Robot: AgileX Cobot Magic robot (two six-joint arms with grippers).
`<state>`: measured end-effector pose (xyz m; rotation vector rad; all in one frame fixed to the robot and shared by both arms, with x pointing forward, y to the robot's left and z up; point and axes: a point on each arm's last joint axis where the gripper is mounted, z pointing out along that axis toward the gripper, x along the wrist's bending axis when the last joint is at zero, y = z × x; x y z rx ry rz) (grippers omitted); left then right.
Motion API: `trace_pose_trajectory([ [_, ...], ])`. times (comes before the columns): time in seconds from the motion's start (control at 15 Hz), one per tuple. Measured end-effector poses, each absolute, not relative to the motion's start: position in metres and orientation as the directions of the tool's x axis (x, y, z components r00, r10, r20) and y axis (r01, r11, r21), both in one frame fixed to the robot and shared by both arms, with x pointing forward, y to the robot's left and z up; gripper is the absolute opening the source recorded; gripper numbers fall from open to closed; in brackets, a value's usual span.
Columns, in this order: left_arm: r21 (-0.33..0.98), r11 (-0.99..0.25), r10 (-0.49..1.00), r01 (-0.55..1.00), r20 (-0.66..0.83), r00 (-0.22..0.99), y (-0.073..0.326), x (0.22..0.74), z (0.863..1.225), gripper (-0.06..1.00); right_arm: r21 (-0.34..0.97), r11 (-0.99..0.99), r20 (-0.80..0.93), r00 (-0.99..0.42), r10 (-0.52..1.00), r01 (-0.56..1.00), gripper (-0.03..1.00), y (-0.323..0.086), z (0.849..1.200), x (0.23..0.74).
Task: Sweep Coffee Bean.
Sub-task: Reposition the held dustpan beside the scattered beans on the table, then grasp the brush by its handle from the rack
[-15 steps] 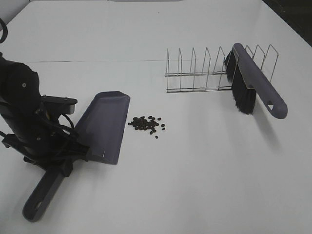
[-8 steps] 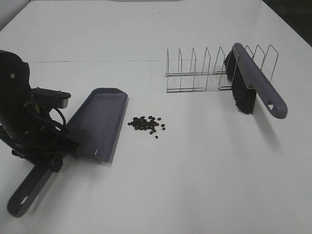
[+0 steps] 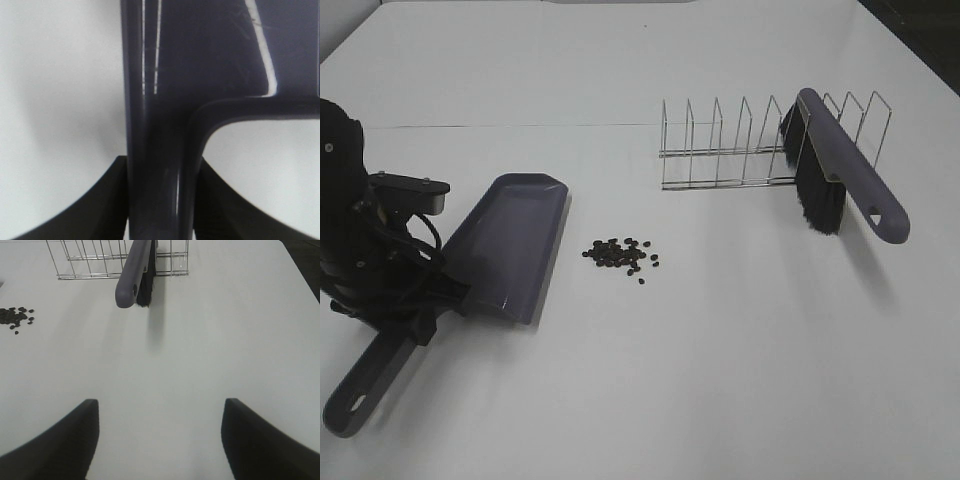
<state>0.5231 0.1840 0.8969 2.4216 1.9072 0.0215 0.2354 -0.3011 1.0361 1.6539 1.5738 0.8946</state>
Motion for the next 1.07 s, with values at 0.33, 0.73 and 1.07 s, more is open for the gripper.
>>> trace_pose_trajectory([
  [0.33, 0.061, -0.236, 0.971, 0.97, -0.024, 0.238, 0.184, 0.524, 0.897, 0.31, 0.799, -0.001, 0.004, -0.003, 1.0, 0.602, 0.68, -0.299, 1.04, 0.247],
  [0.73, 0.062, -0.24, 0.97, 0.969, -0.024, 0.242, 0.184, 0.524, 0.897, 0.31, 0.623, 0.001, 0.043, -0.035, 0.998, 0.782, 0.93, -0.293, 1.091, 0.338],
  [1.07, 0.062, -0.24, 0.97, 0.969, -0.024, 0.242, 0.184, 0.524, 0.897, 0.31, 0.414, -0.024, 0.094, -0.017, 0.995, 0.91, 0.93, -0.288, 1.084, 0.454],
])
